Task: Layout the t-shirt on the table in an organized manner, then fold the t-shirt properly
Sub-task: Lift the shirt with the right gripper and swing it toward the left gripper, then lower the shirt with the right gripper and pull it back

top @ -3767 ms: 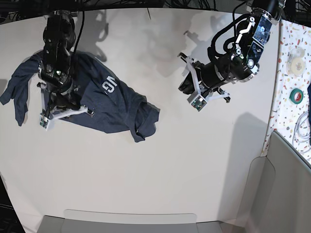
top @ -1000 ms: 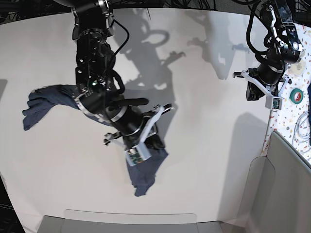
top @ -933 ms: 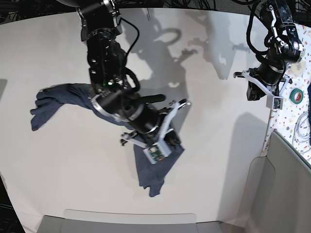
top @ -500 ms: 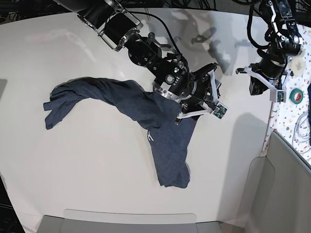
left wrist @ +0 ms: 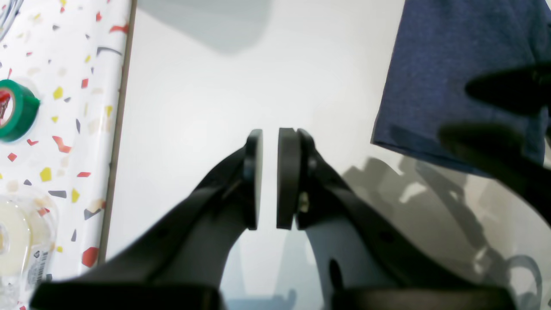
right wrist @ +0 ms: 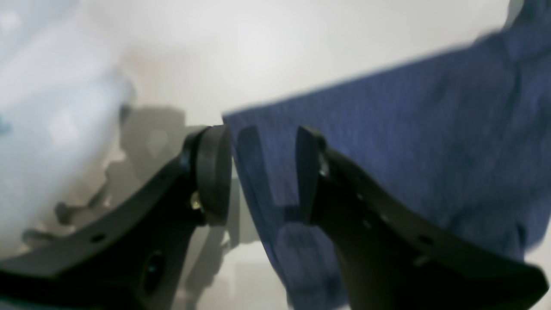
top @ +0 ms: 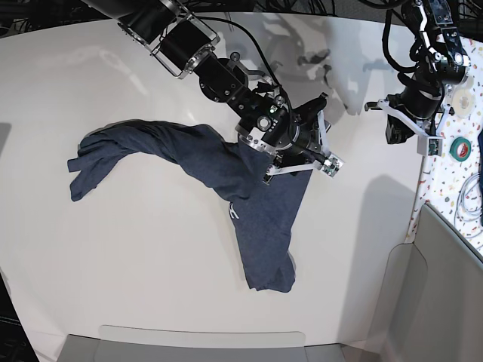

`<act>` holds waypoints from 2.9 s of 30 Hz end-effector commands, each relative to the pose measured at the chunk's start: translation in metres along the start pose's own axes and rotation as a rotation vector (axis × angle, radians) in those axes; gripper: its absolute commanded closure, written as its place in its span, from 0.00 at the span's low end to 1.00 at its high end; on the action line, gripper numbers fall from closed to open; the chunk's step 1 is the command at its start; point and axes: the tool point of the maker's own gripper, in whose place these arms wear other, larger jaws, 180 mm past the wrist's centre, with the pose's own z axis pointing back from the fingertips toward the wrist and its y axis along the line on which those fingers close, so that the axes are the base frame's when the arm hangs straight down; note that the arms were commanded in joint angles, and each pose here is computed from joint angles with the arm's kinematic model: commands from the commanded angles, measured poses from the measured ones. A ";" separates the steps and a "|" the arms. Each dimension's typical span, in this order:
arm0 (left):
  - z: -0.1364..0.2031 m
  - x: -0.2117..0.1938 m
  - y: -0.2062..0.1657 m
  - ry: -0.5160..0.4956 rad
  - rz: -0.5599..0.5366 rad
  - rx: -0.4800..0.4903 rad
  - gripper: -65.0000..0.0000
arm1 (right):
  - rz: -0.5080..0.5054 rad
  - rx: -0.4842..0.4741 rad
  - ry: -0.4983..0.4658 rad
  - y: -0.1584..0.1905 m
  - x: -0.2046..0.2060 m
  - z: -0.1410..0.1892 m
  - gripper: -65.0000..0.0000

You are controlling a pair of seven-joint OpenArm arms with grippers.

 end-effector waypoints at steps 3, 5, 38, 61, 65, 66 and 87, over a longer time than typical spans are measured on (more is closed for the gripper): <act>0.004 0.012 0.000 -0.045 -0.013 -0.002 0.92 | -0.038 -0.103 -0.025 -0.015 0.017 0.009 0.64; 0.004 0.009 0.001 -0.037 -0.012 -0.001 0.92 | 0.002 -0.149 -0.016 -0.013 0.017 0.008 0.64; 0.004 0.001 -0.003 -0.023 0.007 -0.007 0.92 | 0.131 -0.144 0.227 0.003 -0.069 -0.057 1.00; 0.005 -0.005 -0.001 -0.008 0.007 -0.003 0.92 | -0.404 -0.636 -0.210 -0.208 -0.028 0.150 1.00; 0.005 -0.004 -0.001 -0.010 0.007 -0.004 0.92 | -0.473 -0.733 -0.182 -0.242 -0.059 0.172 1.00; 0.005 -0.004 -0.002 -0.009 0.006 -0.005 0.92 | -0.486 -0.754 -0.179 -0.250 -0.065 0.178 1.00; 0.003 -0.006 -0.004 -0.004 0.008 -0.012 0.92 | -0.520 -0.861 0.007 -0.351 -0.171 0.166 1.00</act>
